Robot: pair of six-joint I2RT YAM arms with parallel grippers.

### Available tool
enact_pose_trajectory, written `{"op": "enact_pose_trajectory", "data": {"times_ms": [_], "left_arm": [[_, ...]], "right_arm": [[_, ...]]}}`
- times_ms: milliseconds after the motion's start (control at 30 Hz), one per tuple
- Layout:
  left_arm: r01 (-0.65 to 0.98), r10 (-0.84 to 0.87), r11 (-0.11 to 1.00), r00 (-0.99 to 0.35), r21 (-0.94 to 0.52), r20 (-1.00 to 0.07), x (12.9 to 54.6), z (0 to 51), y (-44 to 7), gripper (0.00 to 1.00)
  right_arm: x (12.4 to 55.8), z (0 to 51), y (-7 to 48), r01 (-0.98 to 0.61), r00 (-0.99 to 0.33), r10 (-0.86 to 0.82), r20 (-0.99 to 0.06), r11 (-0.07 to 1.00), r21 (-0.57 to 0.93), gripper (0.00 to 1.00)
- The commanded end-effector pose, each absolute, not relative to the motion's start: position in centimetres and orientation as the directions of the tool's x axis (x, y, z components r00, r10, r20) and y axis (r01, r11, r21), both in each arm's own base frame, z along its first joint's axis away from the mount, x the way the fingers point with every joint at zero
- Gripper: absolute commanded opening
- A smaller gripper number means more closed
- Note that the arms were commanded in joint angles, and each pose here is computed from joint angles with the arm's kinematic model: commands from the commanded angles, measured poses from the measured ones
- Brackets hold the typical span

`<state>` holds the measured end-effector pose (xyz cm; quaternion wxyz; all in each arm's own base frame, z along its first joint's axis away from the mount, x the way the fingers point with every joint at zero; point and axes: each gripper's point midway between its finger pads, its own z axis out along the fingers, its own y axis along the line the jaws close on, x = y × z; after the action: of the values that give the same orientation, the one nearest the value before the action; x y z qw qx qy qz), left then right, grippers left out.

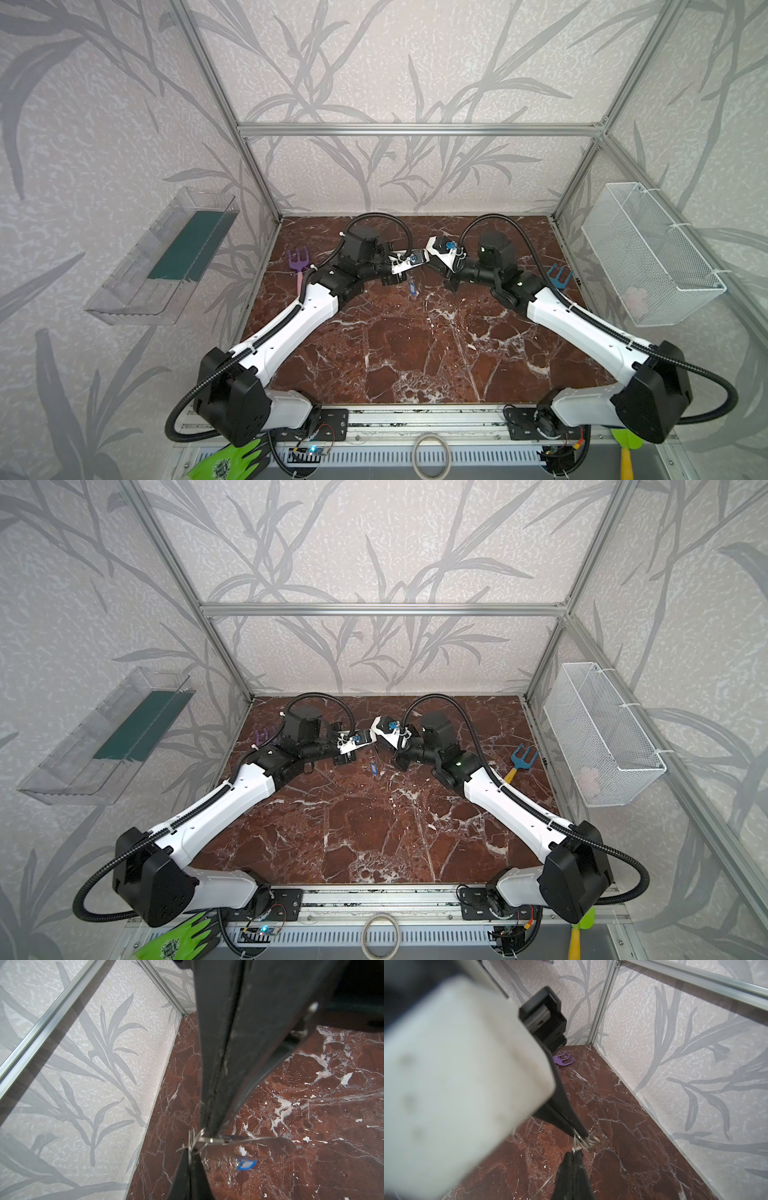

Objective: Put the keys on the keyring

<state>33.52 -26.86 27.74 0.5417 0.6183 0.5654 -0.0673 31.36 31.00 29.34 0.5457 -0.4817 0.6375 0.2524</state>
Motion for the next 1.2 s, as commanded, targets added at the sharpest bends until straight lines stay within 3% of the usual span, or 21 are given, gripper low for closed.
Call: {"op": "enact_pose_trajectory", "data": {"times_ms": [0,567,1167], "left_arm": [[0.748,0.630,0.212,0.387,0.629,-0.673,33.7,28.9,-27.1,0.00],[0.704,0.629,0.171,0.461,0.690,-0.626,33.2,29.2,-27.0,0.00],[0.798,0.453,0.174,0.455,0.576,-0.767,31.1,30.8,-28.3,0.00]], "right_arm": [[31.6,30.7,30.9,-0.873,0.075,-0.290,-0.954,0.443,-0.204,0.00],[33.3,29.0,29.7,-0.829,-0.032,-0.316,-0.948,0.538,-0.152,0.00],[33.5,27.2,28.8,-0.869,-0.111,-0.343,-0.933,0.489,-0.076,0.01]]}}
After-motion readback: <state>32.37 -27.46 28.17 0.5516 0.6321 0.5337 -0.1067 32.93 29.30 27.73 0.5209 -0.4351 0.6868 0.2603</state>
